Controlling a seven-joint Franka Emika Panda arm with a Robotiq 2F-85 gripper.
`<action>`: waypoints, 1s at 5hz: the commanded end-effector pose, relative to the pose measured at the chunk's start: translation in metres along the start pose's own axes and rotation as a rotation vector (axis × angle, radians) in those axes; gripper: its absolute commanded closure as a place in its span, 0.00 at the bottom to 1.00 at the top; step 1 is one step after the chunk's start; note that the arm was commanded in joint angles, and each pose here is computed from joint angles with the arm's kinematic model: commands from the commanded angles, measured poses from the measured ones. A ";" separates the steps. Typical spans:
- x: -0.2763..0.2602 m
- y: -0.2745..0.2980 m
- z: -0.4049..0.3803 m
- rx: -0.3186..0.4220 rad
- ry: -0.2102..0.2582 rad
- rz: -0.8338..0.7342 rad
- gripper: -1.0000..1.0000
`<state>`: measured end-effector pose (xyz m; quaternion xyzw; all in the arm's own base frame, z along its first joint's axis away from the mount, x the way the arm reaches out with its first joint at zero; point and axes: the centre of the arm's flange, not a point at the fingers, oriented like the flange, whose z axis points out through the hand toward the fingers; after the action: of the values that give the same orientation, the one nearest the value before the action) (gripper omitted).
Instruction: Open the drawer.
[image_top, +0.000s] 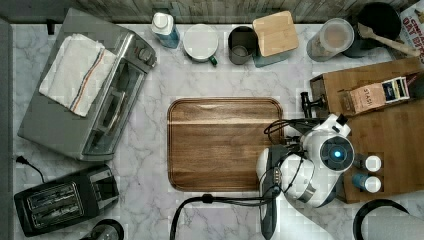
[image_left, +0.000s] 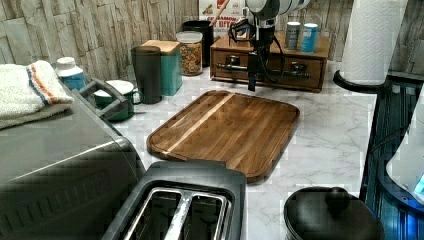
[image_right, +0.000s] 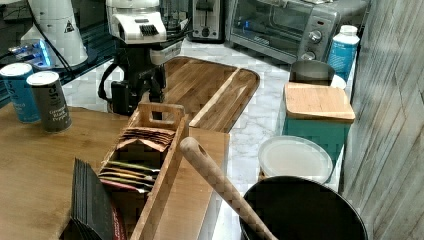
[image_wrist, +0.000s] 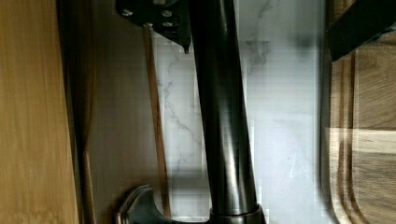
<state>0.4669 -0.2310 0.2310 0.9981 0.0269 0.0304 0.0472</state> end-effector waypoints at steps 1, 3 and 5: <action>0.014 -0.049 -0.035 0.160 -0.036 -0.198 0.00; 0.003 -0.105 -0.042 0.187 -0.023 -0.225 0.00; -0.016 -0.175 -0.049 0.203 -0.046 -0.243 0.00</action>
<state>0.4453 -0.1390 0.2448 0.9940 0.1039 0.0015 -0.0334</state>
